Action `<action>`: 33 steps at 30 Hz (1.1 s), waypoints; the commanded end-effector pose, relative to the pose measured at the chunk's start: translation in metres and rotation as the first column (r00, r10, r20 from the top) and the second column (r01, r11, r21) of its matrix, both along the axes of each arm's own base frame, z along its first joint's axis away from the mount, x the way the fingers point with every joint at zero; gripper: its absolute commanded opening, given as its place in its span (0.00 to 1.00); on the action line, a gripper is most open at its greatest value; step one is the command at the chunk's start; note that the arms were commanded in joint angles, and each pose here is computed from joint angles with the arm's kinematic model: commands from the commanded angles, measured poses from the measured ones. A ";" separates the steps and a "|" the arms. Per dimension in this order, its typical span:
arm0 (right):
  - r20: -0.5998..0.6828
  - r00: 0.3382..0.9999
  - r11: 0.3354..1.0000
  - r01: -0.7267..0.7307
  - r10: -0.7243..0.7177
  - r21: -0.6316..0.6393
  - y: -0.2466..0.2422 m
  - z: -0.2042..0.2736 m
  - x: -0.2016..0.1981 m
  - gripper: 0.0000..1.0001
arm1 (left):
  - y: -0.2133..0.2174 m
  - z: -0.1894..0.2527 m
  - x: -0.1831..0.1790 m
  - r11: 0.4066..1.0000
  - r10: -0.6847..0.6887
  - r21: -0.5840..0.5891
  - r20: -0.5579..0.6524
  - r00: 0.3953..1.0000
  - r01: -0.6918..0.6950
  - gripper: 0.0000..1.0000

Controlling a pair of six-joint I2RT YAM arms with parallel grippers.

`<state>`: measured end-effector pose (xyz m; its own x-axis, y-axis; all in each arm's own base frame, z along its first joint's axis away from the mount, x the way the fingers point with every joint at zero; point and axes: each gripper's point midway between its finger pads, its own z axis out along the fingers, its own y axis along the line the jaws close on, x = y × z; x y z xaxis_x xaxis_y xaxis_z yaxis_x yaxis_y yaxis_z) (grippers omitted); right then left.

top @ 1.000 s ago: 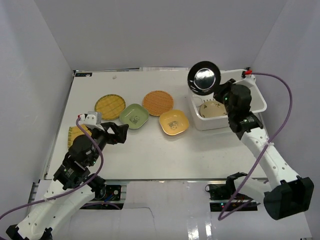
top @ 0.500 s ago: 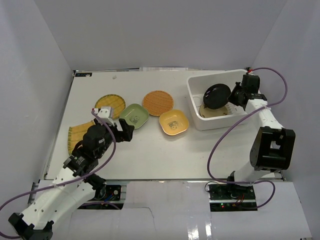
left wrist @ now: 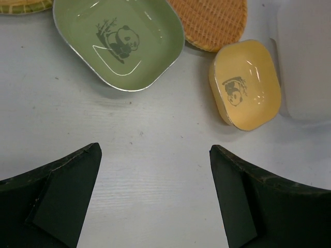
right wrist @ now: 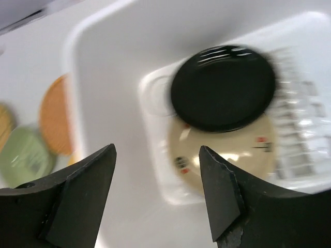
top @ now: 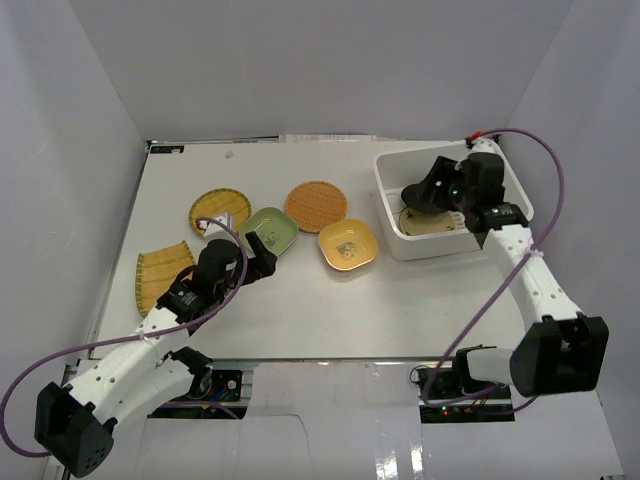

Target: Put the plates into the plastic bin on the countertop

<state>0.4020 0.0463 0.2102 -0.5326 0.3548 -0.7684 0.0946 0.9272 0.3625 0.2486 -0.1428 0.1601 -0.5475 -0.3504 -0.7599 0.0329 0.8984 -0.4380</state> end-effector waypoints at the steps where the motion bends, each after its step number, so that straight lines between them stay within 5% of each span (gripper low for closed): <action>1: 0.122 0.966 0.973 -0.227 0.229 -0.031 0.076 0.029 -0.030 0.71 | 0.007 -0.008 0.021 0.984 0.161 -0.076 -0.021 0.987 -0.162 0.96; 7: 0.046 0.815 0.807 -0.562 0.578 -0.183 0.184 -0.010 -0.103 0.66 | 0.023 -0.036 0.055 0.950 0.296 -0.072 -0.086 0.951 -0.302 0.92; 19: -0.279 0.616 0.514 -0.778 0.736 -0.362 0.249 -0.107 -0.125 0.70 | 0.042 -0.079 0.111 0.920 0.378 -0.044 -0.163 0.911 -0.390 0.77; 29: -0.383 0.634 0.462 -0.763 0.672 -0.452 0.273 -0.152 -0.105 0.63 | 0.043 -0.091 0.121 0.925 0.372 -0.011 -0.174 0.912 -0.380 0.48; 33: -0.397 0.638 0.456 -0.760 0.660 -0.463 0.272 -0.158 -0.105 0.35 | 0.045 -0.094 0.119 0.926 0.373 0.004 -0.174 0.911 -0.378 0.35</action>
<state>0.2857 0.3150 0.0403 -0.5317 -0.6549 -0.5370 -0.7094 0.6907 -0.1399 0.3554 -0.0973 0.0511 -0.5225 -0.5740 -0.6305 -0.4015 0.8180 -0.4119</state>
